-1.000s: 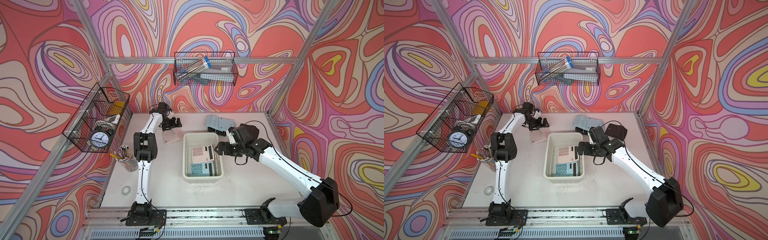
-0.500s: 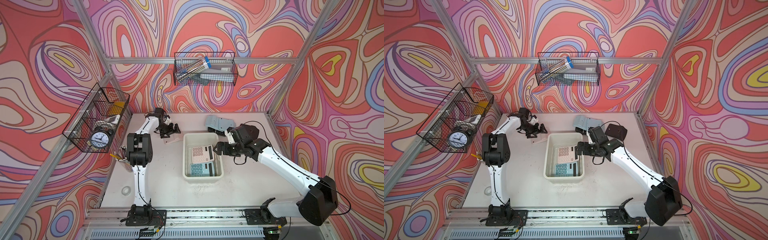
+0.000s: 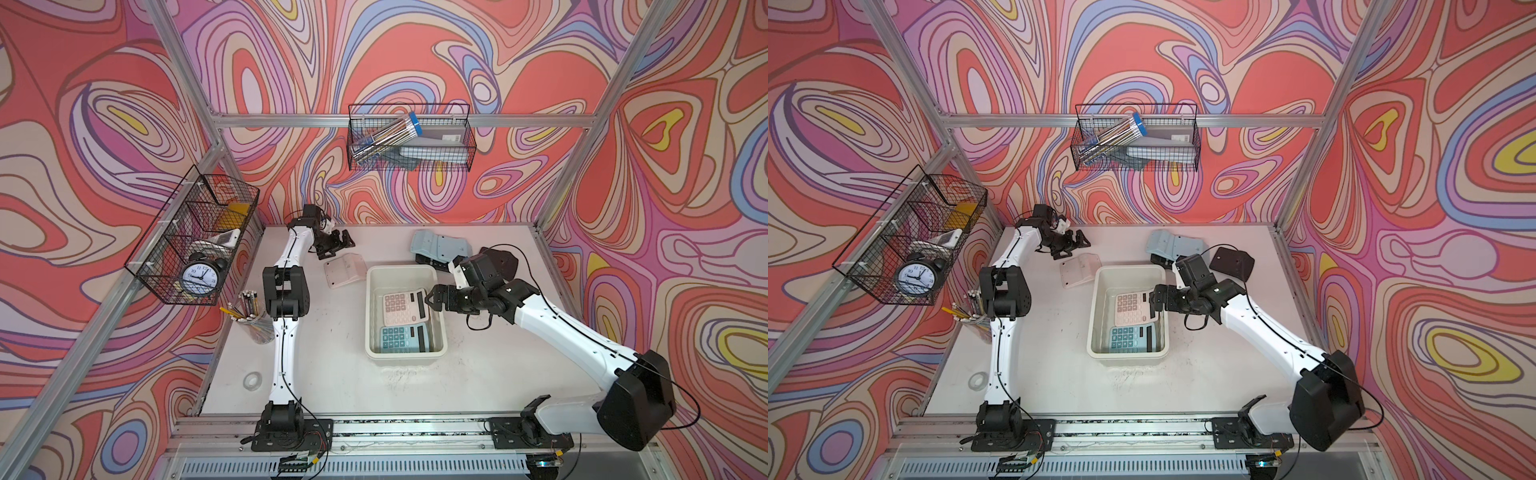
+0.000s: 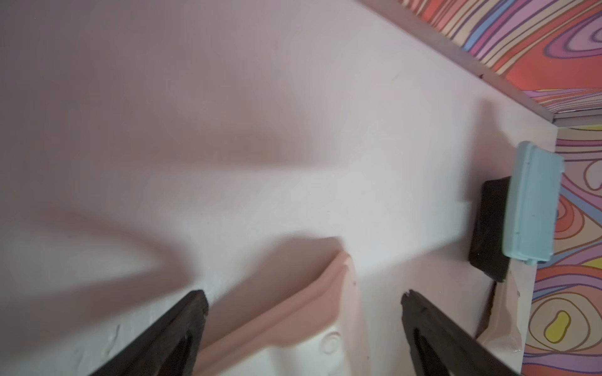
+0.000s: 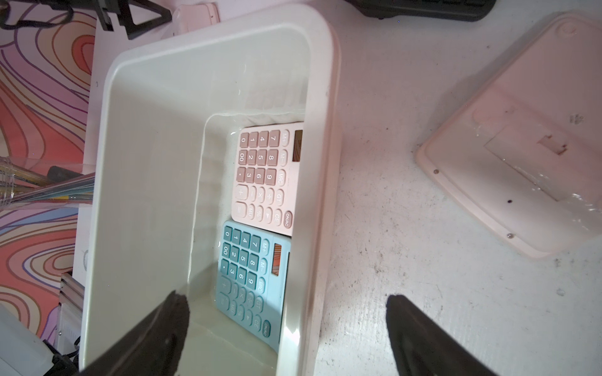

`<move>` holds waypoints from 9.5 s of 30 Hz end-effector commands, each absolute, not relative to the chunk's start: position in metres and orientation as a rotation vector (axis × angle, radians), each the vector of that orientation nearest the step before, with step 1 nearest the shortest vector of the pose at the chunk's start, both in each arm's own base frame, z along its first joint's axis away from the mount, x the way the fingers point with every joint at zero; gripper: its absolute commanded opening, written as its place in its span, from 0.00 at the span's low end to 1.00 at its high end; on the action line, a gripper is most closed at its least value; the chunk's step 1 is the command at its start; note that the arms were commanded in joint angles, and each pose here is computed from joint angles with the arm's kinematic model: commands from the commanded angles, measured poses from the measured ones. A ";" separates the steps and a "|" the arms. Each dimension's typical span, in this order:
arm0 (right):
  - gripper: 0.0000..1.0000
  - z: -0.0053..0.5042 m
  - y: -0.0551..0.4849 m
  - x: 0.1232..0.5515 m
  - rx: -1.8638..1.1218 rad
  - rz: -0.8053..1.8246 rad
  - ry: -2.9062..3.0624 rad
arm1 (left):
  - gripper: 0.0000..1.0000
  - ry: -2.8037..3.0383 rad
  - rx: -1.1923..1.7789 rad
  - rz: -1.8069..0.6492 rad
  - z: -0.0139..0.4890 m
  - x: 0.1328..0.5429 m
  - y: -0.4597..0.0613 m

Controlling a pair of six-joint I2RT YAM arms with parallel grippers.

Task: Put the calculator in the storage box
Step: Pick up the calculator from the center of the board, then place the calculator in the storage box, then adjust the storage box at the center of the board.

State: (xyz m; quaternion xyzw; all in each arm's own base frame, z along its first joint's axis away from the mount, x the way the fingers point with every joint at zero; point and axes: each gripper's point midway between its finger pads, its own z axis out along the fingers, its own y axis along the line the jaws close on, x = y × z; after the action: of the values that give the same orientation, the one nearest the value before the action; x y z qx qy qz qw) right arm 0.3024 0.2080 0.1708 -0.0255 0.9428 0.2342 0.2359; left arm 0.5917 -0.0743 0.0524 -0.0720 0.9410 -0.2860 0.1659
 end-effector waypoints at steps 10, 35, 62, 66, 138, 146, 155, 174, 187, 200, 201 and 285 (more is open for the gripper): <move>0.96 0.165 0.214 0.311 -0.066 0.659 2.589 | 0.99 2.744 -0.186 -1.030 0.052 0.502 -0.101; 0.91 0.155 0.213 0.334 0.026 0.591 2.585 | 0.96 2.720 -0.347 -1.135 0.017 0.481 -0.105; 0.77 0.148 0.216 0.336 0.021 0.591 2.597 | 0.62 2.311 -0.233 -1.716 0.089 0.471 -0.165; 0.76 0.149 0.216 0.337 0.016 0.591 2.595 | 0.54 2.277 -0.238 -1.737 0.094 0.469 -0.166; 0.72 0.241 0.402 0.343 -0.887 -0.298 1.617 | 0.01 2.291 -0.271 -1.100 0.297 0.368 -0.150; 0.39 0.238 0.405 0.342 -0.871 -0.339 1.591 | 0.01 2.319 -0.328 -1.066 0.286 0.376 -0.146; 0.00 0.238 0.407 0.340 -0.852 -0.302 1.606 | 0.28 2.314 -0.336 -1.069 0.287 0.381 -0.147; 0.00 0.287 0.379 0.316 -0.663 0.128 1.788 | 0.99 2.188 -0.295 -0.700 0.342 0.363 -0.100; 0.00 0.297 0.308 0.304 -0.360 0.637 2.143 | 0.99 2.195 -0.235 -0.778 0.314 0.347 -0.111; 0.00 0.240 0.263 0.304 0.072 0.870 2.524 | 0.99 2.312 -0.248 -0.843 0.251 0.351 -0.132; 0.00 0.232 0.263 0.303 0.099 0.858 2.563 | 0.99 2.320 -0.247 -0.849 0.247 0.351 -0.134; 0.87 0.235 0.214 0.334 0.029 0.393 2.487 | 0.99 2.514 -0.144 -0.868 0.172 0.285 -0.176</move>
State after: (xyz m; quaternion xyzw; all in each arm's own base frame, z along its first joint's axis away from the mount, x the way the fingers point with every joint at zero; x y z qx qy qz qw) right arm 0.3342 0.2136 0.2263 0.0541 0.9497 0.1355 0.2773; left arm 0.2968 -0.1803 0.1791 -0.0463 0.9111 -0.3282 0.2451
